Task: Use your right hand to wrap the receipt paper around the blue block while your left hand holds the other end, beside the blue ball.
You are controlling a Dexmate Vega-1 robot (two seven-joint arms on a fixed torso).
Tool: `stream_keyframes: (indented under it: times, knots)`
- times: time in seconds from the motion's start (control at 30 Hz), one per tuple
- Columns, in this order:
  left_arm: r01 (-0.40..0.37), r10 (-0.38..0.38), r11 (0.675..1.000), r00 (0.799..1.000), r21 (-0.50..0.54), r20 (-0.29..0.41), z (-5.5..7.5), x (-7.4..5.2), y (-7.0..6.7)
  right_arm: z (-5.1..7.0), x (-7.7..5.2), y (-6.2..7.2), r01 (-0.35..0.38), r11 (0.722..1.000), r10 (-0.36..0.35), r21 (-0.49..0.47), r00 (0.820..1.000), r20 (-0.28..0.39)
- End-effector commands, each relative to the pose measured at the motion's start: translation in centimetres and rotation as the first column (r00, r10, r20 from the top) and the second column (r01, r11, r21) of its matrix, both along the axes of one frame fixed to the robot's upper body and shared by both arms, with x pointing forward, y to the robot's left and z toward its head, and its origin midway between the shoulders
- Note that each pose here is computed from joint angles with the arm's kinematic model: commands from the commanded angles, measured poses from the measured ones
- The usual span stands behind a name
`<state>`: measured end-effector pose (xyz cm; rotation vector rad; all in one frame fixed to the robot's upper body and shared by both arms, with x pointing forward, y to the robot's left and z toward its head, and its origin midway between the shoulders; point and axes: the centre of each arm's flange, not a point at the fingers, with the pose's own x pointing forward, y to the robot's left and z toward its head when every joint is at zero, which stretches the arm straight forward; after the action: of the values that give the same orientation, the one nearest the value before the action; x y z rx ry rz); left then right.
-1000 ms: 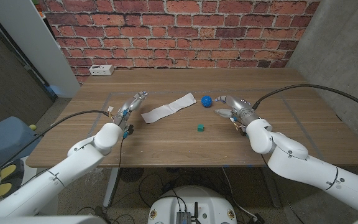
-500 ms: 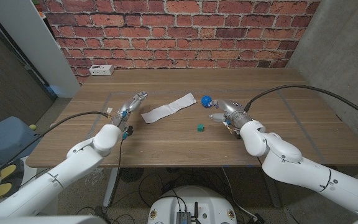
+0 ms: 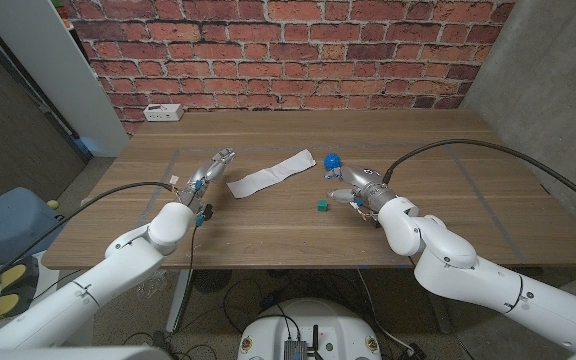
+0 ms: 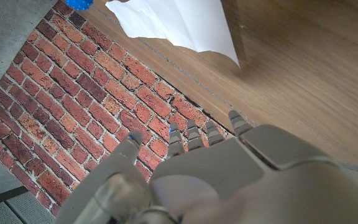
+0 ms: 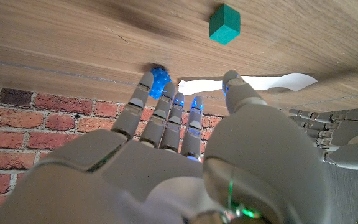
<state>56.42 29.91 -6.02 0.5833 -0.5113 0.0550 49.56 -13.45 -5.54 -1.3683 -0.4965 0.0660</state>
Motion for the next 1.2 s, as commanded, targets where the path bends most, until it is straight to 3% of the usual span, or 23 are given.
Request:
stream_keyframes:
  times: [0.03, 0.53, 1.2]
  knots:
    - [0.000, 0.000, 1.000, 1.000, -0.006, 0.001, -0.3, -0.2, 0.3, -0.7, 0.3, 1.1, -0.012, 0.999, 0.011, -0.044, 1.000, -0.016]
    - [-0.002, 0.002, 1.000, 1.000, -0.012, -0.003, -0.7, -0.2, 0.6, -1.4, 1.2, 2.1, -0.001, 0.996, -0.003, -0.093, 0.999, -0.042]
    - [-0.001, 0.001, 1.000, 1.000, -0.014, -0.006, -1.1, -0.6, 0.6, -2.8, 2.7, 2.0, 0.052, 0.988, -0.063, -0.144, 0.995, -0.075]
